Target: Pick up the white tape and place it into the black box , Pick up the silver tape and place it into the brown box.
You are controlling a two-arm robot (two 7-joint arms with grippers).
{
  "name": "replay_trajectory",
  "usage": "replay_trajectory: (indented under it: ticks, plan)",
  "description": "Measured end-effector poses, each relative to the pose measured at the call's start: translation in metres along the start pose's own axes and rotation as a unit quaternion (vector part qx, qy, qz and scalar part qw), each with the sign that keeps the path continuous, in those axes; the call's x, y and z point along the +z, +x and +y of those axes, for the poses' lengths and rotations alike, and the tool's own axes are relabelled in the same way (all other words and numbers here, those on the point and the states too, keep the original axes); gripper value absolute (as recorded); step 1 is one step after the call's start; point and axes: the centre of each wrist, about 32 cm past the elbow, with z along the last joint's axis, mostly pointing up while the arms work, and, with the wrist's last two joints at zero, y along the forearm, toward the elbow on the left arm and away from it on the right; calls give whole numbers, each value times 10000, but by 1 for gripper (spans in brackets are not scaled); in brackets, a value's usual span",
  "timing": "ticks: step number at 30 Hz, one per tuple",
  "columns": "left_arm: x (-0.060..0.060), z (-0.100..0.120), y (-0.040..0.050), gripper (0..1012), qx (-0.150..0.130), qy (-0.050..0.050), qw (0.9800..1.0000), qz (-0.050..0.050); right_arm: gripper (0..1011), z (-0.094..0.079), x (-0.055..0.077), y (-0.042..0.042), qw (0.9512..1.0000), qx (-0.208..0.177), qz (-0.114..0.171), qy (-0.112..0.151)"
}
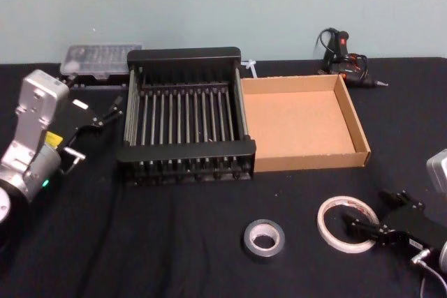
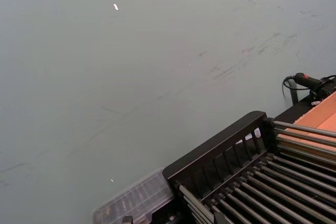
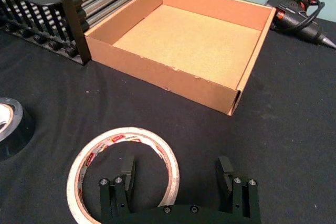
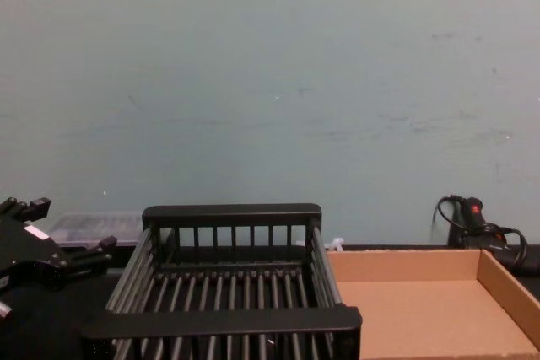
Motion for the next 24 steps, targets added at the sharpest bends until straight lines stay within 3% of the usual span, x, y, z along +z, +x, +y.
replay_trajectory:
  ticks: [13, 24]
  plan:
    - [0, 0, 0, 1001, 0, 0, 10000, 0, 1002, -1, 3, -1, 10000, -3, -7, 8]
    - [0, 0, 0, 1001, 0, 0, 10000, 0, 768, -2, 3, -6, 10000, -10, -9, 1]
